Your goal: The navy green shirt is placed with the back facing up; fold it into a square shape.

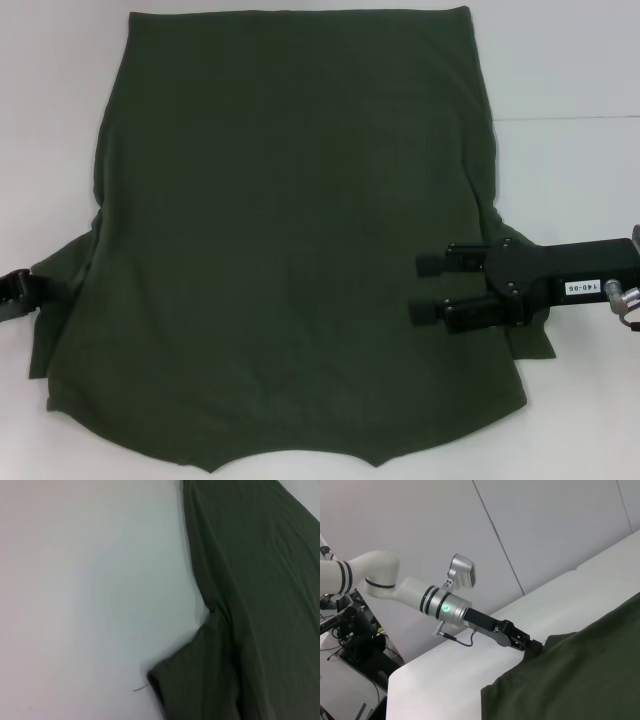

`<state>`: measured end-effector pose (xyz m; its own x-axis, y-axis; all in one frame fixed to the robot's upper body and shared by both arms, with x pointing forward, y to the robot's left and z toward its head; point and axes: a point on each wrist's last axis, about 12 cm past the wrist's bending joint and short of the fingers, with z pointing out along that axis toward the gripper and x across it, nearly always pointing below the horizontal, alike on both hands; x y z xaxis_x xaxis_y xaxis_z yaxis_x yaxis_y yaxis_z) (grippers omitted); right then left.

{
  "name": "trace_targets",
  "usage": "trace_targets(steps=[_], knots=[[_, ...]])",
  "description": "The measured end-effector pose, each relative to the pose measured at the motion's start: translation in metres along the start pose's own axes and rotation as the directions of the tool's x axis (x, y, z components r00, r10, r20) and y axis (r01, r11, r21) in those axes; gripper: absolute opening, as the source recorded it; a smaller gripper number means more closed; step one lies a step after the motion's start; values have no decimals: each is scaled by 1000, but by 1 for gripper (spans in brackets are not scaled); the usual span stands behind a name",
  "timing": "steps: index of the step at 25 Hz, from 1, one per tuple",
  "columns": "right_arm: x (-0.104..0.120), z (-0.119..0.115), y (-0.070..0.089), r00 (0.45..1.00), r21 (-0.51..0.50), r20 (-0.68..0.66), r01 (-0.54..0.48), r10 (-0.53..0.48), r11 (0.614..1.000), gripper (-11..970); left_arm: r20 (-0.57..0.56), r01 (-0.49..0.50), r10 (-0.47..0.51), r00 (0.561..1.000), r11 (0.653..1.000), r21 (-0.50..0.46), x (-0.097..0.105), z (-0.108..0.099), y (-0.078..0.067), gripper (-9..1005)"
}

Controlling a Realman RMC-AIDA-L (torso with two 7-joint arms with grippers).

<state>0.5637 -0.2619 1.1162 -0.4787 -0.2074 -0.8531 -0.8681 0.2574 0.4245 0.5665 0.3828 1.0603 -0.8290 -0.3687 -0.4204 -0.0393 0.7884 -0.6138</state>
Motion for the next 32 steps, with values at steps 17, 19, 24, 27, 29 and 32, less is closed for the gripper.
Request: trace_targets(steps=[17, 19, 24, 27, 29, 32], knots=[[0, 0, 0, 1000, 0, 0, 1, -1, 1000, 924, 4, -41, 41, 999, 999, -15, -22, -12, -3, 17], [1, -1, 0, 1000, 1, 0, 1, -1, 1000, 924, -10, -71, 71, 997, 997, -39, -35, -22, -5, 17], [2, -1, 0, 1000, 3, -5, -6, 6, 1000, 924, -50, -132, 129, 990, 989, -64, -63, -40, -17, 16], [3, -1, 0, 1000, 3, -12, -7, 7, 1000, 924, -96, -170, 163, 982, 983, -72, -78, -45, -29, 16], [3, -1, 0, 1000, 3, -12, -7, 7, 1000, 924, -137, -196, 184, 973, 977, -84, -87, -46, -40, 16], [3, -1, 0, 1000, 2, -12, -9, 9, 1000, 924, -181, -207, 187, 965, 974, -95, -100, -50, -54, 17]])
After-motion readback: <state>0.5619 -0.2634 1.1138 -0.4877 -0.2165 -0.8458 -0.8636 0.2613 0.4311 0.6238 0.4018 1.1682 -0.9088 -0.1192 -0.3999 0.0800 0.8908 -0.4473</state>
